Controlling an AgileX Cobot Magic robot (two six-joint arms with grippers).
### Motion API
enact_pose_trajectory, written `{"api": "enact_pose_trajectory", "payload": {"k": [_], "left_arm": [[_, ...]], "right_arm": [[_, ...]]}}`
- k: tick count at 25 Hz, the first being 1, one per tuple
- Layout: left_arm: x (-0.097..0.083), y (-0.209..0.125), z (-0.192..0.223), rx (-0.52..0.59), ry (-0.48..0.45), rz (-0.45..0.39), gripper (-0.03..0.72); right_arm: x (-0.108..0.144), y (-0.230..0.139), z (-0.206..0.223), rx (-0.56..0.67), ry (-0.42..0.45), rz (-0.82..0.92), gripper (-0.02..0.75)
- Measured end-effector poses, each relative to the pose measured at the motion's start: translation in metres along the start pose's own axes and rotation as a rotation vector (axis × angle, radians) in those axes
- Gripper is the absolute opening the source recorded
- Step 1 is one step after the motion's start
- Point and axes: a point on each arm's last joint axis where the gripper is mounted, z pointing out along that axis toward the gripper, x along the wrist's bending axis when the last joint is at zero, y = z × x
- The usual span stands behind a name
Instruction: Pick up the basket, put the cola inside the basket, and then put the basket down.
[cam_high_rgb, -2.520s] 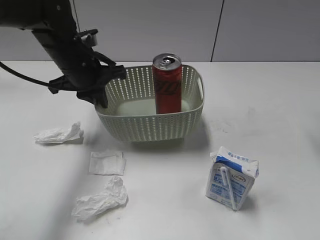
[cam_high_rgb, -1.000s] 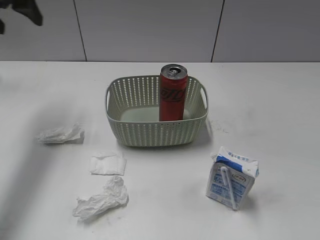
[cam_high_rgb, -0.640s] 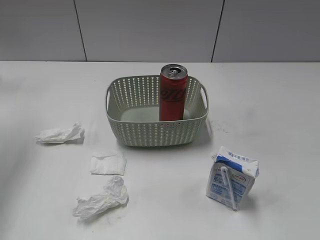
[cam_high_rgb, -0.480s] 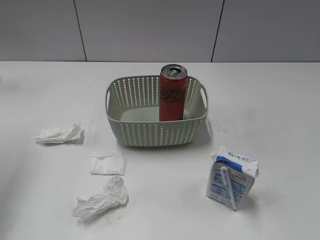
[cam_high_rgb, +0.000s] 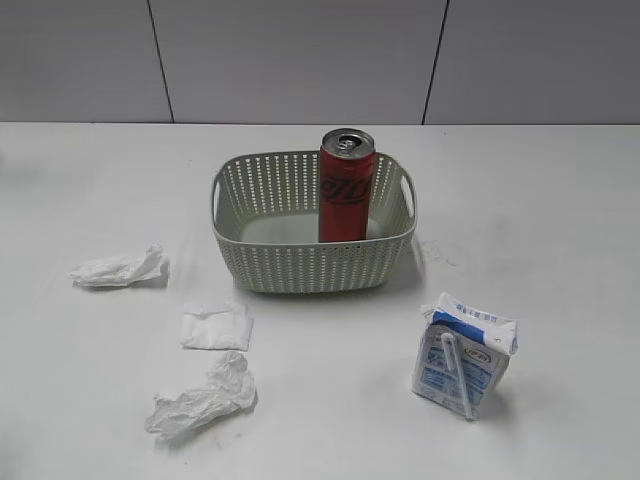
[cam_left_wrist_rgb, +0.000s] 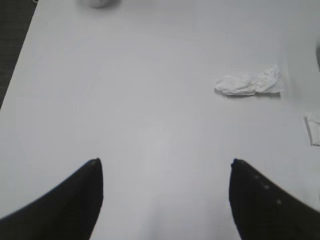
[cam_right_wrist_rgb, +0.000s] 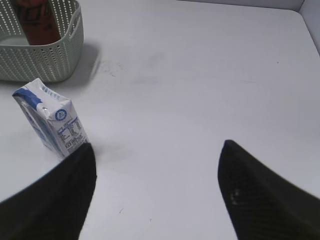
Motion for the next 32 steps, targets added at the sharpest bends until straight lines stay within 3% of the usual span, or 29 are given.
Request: {"api": "enact_pose_trajectory", "payload": {"k": [7,19,27,32], "left_arm": [[-0.007,-0.058,-0.019,-0.085,0.001,0.019,0.590],[-0.014,-0.090,-0.051,-0.338,0.009,0.060,0.580],[-0.013,-0.092,-0.052,-0.345,-0.090,0.128,0.567],[-0.013,-0.092,-0.052,-0.342,-0.097,0.132,0.557]], "right_arm": [[0.000,0.000,0.000,0.000,0.002,-0.001,0.573],[0.000,0.000,0.000,0.000,0.003,-0.001,0.573],[0.000,0.000,-0.001,-0.007,0.003,-0.001,0.573],[0.001,0.000,-0.001,-0.008,0.011,0.006,0.573]]}}
